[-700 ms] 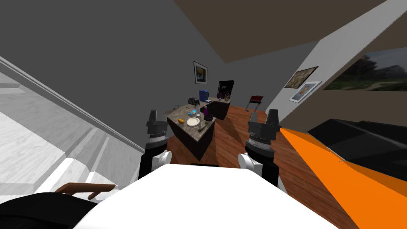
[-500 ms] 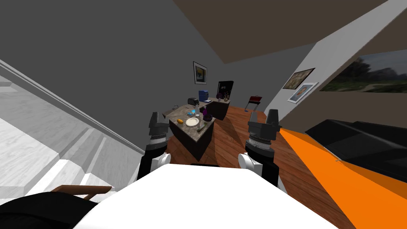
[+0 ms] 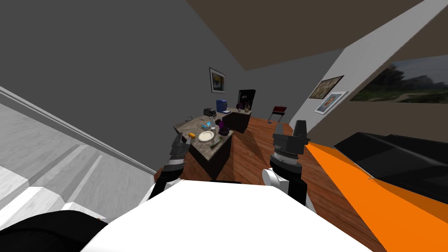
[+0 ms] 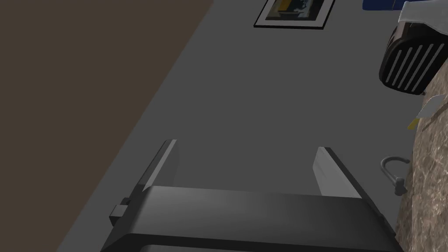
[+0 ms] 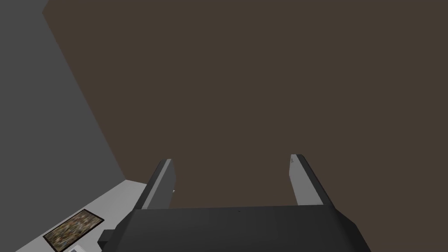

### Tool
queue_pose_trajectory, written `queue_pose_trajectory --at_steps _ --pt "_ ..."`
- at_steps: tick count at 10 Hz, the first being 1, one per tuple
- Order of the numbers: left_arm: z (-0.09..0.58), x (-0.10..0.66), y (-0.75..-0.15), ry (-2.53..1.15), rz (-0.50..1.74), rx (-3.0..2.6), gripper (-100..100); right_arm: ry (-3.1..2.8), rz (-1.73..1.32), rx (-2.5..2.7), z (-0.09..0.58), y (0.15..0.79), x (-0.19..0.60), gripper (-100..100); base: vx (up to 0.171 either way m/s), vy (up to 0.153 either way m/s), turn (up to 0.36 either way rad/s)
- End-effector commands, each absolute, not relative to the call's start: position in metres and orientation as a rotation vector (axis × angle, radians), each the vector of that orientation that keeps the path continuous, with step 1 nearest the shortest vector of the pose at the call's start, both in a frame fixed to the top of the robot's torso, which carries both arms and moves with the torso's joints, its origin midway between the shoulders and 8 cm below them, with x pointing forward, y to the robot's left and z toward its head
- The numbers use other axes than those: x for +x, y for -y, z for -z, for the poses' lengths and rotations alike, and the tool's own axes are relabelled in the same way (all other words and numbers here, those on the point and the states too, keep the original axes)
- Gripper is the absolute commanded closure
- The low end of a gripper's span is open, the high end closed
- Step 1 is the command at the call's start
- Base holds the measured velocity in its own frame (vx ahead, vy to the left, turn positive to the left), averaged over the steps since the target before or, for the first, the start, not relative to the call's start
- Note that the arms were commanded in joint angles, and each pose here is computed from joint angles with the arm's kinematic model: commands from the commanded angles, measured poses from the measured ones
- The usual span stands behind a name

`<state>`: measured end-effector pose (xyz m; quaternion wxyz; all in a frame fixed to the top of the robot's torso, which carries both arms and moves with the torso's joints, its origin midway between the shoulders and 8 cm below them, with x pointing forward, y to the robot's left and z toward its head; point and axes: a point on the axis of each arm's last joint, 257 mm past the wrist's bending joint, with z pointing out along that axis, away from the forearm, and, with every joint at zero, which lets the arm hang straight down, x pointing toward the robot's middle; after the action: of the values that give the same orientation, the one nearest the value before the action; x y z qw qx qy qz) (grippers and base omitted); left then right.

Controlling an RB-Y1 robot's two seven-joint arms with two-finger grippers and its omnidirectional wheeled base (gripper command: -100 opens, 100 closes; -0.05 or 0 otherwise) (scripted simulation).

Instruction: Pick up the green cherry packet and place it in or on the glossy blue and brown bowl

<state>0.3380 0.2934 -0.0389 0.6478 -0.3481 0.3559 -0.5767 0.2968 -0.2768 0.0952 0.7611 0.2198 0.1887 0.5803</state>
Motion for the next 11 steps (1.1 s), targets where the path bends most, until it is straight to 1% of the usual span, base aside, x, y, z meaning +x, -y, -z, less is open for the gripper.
queue_pose_trajectory --at_steps 1,10,11 --pt "0.076 0.335 -0.294 -0.875 1.317 -0.871 -100 -0.411 -1.263 0.478 -0.095 0.277 0.297 0 0.017 -0.03 0.086" --pt "0.078 0.333 -0.295 -0.879 1.312 -0.877 -100 -0.411 -1.263 0.478 -0.095 0.277 0.297 0 0.0 -0.007 0.001" --pt "0.085 0.328 -0.308 -0.902 1.296 -0.916 -100 -0.411 -1.263 0.478 -0.095 0.277 0.297 0 -0.122 -0.061 -0.149"
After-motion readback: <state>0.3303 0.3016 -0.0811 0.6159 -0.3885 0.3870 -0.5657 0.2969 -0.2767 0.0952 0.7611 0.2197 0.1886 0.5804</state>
